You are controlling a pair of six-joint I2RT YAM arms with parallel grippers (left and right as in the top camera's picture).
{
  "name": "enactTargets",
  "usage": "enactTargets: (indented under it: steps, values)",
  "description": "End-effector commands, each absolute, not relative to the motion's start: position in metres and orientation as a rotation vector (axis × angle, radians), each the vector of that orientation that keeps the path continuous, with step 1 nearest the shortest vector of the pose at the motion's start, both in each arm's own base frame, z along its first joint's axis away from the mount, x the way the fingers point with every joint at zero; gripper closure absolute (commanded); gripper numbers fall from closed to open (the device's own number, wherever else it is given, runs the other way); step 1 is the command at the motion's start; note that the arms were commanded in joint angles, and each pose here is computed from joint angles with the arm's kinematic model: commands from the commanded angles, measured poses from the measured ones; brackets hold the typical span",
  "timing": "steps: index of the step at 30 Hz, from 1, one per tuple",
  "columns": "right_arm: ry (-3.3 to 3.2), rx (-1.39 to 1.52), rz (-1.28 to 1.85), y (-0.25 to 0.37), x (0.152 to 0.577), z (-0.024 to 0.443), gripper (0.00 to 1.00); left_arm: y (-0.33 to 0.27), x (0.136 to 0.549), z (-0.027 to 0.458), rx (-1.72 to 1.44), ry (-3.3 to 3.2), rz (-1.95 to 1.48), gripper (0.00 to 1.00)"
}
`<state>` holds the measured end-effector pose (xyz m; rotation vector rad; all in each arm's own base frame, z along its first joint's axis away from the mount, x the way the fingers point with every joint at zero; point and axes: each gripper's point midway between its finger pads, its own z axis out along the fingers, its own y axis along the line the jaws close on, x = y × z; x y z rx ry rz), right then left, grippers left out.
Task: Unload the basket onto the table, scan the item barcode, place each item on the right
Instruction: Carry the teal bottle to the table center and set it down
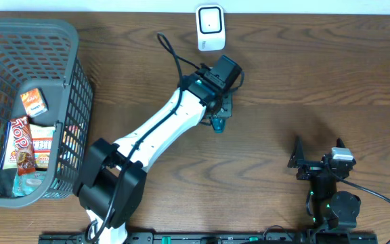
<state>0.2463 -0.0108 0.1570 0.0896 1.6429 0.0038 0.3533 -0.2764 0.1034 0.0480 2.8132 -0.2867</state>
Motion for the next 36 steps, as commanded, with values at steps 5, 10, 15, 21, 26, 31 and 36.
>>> enactTargets:
  steps: [5,10,15,21,26,31,36]
  values:
    - [1.641,0.090,-0.016,-0.014,0.246,0.157,0.01,-0.268,0.366,0.113,0.086,2.730,-0.167,0.69]
    - [1.641,0.090,-0.016,-0.014,0.246,0.157,0.01,-0.267,0.365,0.112,0.087,2.735,-0.167,0.66]
    - [1.641,0.090,-0.016,-0.014,0.246,0.157,0.01,-0.267,0.365,0.112,0.121,2.734,-0.159,0.53]
    - [1.641,0.090,-0.016,-0.014,0.246,0.157,0.01,-0.266,0.364,0.112,0.140,2.738,-0.149,0.30]
    - [1.641,0.090,-0.016,-0.014,0.246,0.157,0.01,-0.268,0.366,0.130,0.136,2.717,-0.168,0.21]
    - [1.641,0.090,-0.016,-0.014,0.246,0.157,0.01,-0.266,0.368,0.182,0.170,2.655,-0.193,0.09]
    - [1.641,0.090,-0.016,-0.014,0.246,0.157,0.01,-0.219,0.379,0.275,0.060,2.468,-0.051,0.01]
